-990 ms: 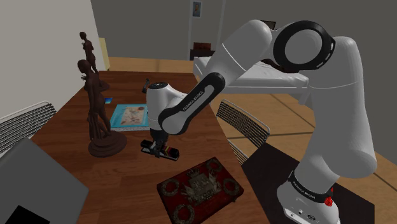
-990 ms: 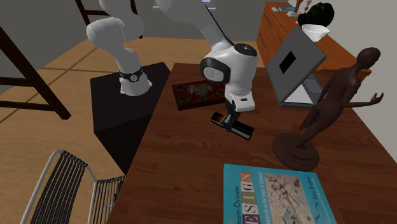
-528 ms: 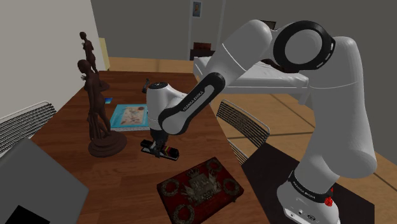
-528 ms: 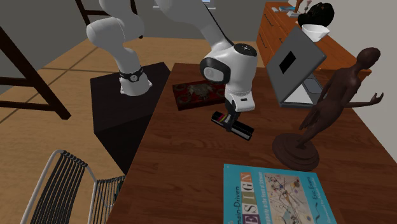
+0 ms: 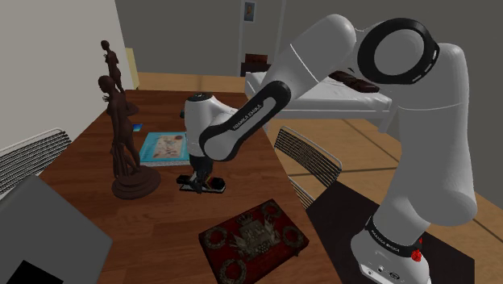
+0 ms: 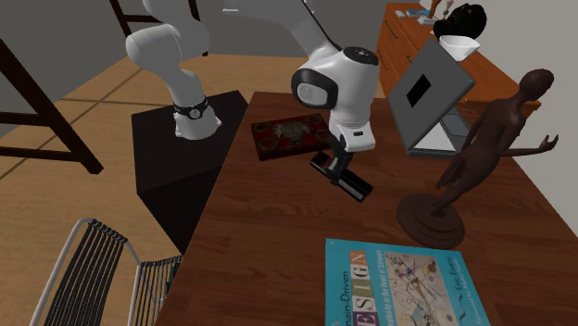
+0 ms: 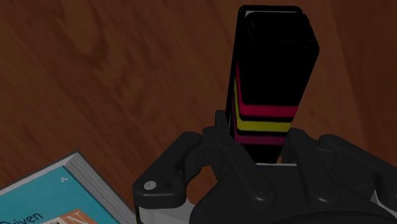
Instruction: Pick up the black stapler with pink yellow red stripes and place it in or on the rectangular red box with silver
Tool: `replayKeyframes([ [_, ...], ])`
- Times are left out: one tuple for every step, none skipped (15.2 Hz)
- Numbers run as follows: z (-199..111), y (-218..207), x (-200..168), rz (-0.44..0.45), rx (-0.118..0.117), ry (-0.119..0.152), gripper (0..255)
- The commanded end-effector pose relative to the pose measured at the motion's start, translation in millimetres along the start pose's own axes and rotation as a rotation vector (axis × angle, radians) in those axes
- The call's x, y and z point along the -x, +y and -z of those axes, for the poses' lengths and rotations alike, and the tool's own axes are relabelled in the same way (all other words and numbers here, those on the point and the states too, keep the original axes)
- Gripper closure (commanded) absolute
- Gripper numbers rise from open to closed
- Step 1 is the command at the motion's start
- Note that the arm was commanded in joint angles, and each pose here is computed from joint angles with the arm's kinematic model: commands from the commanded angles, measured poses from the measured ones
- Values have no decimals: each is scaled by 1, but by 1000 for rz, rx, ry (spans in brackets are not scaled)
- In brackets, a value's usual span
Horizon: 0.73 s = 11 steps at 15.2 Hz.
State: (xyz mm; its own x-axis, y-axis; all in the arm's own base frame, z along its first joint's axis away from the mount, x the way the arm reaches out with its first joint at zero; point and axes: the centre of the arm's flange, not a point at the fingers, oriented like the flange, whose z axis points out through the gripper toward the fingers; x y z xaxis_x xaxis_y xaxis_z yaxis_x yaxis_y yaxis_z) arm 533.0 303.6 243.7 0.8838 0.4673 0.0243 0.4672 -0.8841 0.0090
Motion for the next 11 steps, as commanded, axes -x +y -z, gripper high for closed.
replayKeyframes([
  [10, 0, 0, 0, 0, 0, 255],
  [15, 0, 0, 0, 0, 0, 255],
  [20, 0, 0, 0, 0, 0, 255],
  [25, 0, 0, 0, 0, 0, 255],
  [31, 1, -1, 0, 0, 0, 255],
  [36, 1, -1, 0, 0, 0, 255],
  [41, 1, -1, 0, 0, 0, 255],
  [46, 1, -1, 0, 0, 0, 255],
  [52, 1, -1, 0, 0, 0, 255],
  [57, 1, -1, 0, 0, 0, 255],
  [62, 1, -1, 0, 0, 0, 255],
])
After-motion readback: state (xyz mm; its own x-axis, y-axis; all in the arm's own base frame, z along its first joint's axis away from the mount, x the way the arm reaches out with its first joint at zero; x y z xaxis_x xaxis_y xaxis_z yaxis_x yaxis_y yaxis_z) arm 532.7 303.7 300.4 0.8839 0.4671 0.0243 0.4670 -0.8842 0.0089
